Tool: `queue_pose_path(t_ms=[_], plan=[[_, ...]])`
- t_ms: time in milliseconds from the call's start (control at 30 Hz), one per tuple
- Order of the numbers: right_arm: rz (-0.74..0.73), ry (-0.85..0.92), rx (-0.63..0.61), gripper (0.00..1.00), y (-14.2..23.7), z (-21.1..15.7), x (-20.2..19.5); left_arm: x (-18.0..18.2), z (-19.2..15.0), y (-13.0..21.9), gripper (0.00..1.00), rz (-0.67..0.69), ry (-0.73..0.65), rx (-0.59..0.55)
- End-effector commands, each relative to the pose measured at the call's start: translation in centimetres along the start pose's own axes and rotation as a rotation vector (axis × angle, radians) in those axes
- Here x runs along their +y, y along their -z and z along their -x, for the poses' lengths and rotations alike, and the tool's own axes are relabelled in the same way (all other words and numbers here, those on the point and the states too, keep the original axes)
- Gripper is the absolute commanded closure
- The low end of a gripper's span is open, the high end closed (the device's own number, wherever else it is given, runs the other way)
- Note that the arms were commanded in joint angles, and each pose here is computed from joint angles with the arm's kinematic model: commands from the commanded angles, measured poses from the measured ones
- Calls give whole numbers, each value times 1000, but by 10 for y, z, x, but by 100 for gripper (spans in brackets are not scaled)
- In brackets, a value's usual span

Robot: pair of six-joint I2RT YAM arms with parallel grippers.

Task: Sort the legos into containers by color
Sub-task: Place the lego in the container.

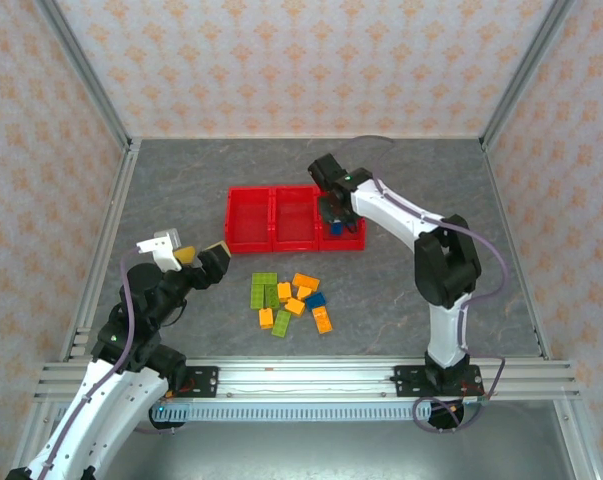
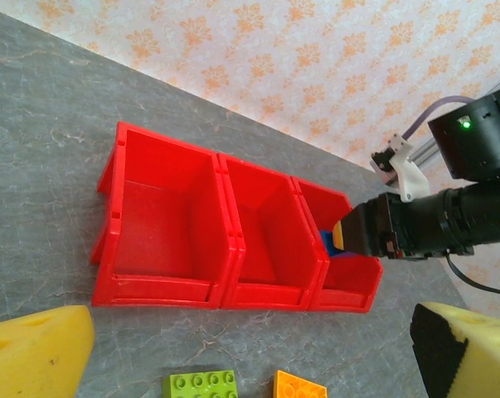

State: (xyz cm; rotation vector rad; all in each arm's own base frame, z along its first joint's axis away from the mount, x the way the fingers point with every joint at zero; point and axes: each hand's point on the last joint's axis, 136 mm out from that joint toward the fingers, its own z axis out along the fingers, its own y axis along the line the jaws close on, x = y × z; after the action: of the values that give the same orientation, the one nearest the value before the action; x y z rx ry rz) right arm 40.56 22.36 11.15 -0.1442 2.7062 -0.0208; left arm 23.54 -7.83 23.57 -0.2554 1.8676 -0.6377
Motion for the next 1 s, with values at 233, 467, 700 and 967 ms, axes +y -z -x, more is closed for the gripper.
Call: queue_pose_path(t_ms=[233, 467, 700, 967], plan=[[-98, 20, -8, 59, 4, 7, -22, 1, 2, -2, 1, 1, -7, -10], [-137, 29, 3, 50, 13, -2, -34, 1, 2, -2, 1, 4, -7, -9], [-112, 6, -4, 33, 32, -8, -35, 1, 2, -2, 1, 3, -6, -9], [11, 18, -13, 10, 69, -32, -1, 2, 2, -2, 1, 9, -6, -9]])
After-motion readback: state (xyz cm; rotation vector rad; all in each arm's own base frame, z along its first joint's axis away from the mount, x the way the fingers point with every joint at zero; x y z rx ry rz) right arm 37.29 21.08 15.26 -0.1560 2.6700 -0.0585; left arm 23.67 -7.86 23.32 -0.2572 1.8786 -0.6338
